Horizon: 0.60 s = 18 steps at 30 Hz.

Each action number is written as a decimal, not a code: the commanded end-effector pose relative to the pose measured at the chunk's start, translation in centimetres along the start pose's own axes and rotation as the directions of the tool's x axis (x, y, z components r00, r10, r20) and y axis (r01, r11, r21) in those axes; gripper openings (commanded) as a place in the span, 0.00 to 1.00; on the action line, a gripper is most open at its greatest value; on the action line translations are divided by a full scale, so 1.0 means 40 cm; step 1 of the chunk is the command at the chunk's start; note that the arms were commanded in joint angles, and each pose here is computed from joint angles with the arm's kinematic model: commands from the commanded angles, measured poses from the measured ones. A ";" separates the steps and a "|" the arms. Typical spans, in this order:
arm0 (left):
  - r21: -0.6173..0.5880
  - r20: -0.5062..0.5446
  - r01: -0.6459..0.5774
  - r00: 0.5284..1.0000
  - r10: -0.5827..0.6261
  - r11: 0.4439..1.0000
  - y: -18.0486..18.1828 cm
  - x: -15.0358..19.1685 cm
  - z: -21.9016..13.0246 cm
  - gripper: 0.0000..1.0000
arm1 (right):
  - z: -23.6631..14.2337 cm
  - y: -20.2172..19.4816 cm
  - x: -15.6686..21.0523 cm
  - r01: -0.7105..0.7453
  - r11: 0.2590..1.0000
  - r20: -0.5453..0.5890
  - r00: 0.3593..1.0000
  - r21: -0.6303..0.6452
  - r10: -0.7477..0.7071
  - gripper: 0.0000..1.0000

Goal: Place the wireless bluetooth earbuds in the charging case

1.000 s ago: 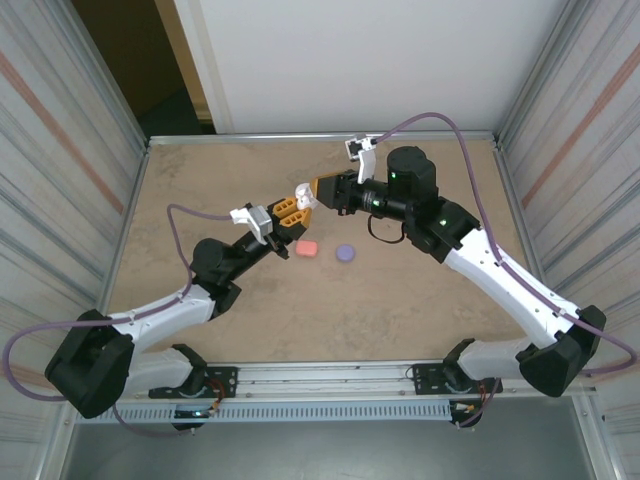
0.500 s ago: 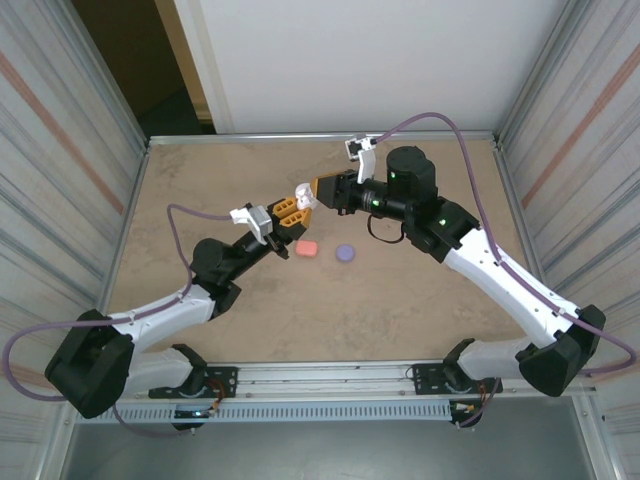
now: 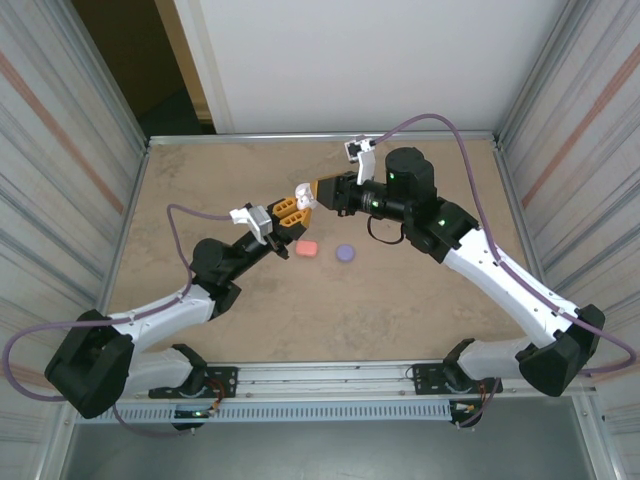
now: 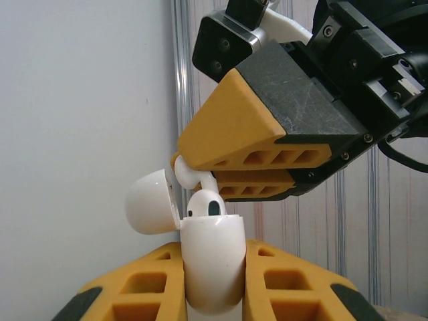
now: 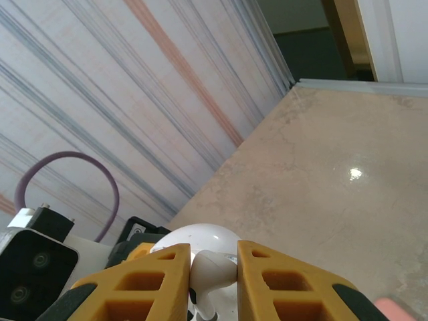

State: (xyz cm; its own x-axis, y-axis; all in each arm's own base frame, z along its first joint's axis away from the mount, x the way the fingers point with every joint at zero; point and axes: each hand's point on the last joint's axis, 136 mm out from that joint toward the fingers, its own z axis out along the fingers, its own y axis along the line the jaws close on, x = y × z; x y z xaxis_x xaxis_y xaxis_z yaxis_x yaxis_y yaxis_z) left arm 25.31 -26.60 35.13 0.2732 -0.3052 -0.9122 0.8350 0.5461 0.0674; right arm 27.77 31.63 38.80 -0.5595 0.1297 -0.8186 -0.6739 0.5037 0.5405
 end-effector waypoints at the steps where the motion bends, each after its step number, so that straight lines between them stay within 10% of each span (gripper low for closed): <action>1: 0.020 0.094 -0.026 0.995 0.024 0.999 -0.015 -0.076 0.000 0.00 | 0.010 -0.006 0.019 0.002 1.000 -0.017 1.000 0.010 -0.002 0.23; 18: 0.020 0.101 -0.030 0.995 0.028 0.999 -0.018 -0.083 -0.006 0.00 | 0.016 -0.008 0.041 -0.037 0.999 -0.046 0.998 -0.005 0.037 0.24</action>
State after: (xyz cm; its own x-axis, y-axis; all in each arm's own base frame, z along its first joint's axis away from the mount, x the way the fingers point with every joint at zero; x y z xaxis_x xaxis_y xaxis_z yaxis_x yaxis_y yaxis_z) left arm 25.17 -26.45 35.42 0.2795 -0.3094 -0.9089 0.8337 0.5477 0.0699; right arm 27.67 32.01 38.30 -0.5757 0.1200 -0.8088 -0.6711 0.4958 0.5512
